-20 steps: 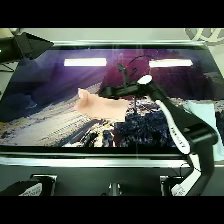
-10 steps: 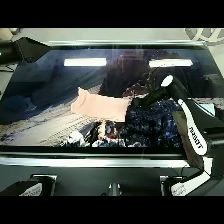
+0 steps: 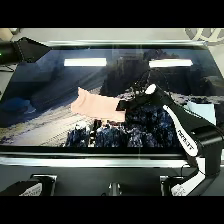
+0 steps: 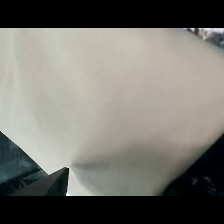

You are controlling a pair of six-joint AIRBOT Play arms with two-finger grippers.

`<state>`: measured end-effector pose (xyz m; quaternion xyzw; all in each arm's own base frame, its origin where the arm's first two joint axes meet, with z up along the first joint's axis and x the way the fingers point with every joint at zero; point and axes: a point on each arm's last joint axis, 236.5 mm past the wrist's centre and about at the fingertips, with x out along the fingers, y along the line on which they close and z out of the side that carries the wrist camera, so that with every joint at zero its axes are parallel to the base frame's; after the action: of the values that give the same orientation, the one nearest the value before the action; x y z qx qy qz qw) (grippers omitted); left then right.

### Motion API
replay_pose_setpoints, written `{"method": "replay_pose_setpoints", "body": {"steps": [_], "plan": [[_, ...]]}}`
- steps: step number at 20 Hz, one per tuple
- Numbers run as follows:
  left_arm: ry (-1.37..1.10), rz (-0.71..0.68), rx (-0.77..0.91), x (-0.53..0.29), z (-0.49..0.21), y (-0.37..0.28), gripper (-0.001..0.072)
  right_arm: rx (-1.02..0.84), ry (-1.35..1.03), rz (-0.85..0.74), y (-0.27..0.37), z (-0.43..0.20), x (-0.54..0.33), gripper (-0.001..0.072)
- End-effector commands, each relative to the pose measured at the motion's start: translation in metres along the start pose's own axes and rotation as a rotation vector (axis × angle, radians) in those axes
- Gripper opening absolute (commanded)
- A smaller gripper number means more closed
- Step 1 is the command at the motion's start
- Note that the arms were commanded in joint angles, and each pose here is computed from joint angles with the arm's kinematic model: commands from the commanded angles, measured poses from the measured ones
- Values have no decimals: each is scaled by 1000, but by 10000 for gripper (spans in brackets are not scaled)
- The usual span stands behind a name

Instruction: Fold the shirts.

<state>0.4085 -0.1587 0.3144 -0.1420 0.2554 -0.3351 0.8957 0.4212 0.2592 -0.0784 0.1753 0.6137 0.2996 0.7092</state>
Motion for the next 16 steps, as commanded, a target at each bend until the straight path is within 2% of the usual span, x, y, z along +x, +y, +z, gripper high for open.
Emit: {"method": "replay_pose_setpoints", "body": {"steps": [1, 2, 3, 6, 8, 10, 12, 16], "plan": [[0, 1, -1, 0, 0, 1, 26, 18, -13, 30, 15, 1, 10, 389], [1, 1, -1, 0, 0, 1, 26, 25, -18, 53, 21, 3, 9, 25], [1, 1, -1, 0, 0, 1, 27, 11, -37, 83, 30, 8, 5, 21], [1, 1, 0, 0, 0, 1, 27, -303, -161, 186, 86, 43, -38, 21], [1, 2, 0, 0, 0, 1, 26, -387, -240, 207, 109, 67, -93, 21], [3, 2, -2, 1, -1, 2, 26, -369, -345, 195, 107, 93, -160, 20], [5, 2, -4, 2, -1, 3, 27, -304, -433, 162, 78, 108, -224, 20], [6, 2, -4, 2, -1, 3, 26, -154, -500, 83, -10, 87, -320, 20]]}}
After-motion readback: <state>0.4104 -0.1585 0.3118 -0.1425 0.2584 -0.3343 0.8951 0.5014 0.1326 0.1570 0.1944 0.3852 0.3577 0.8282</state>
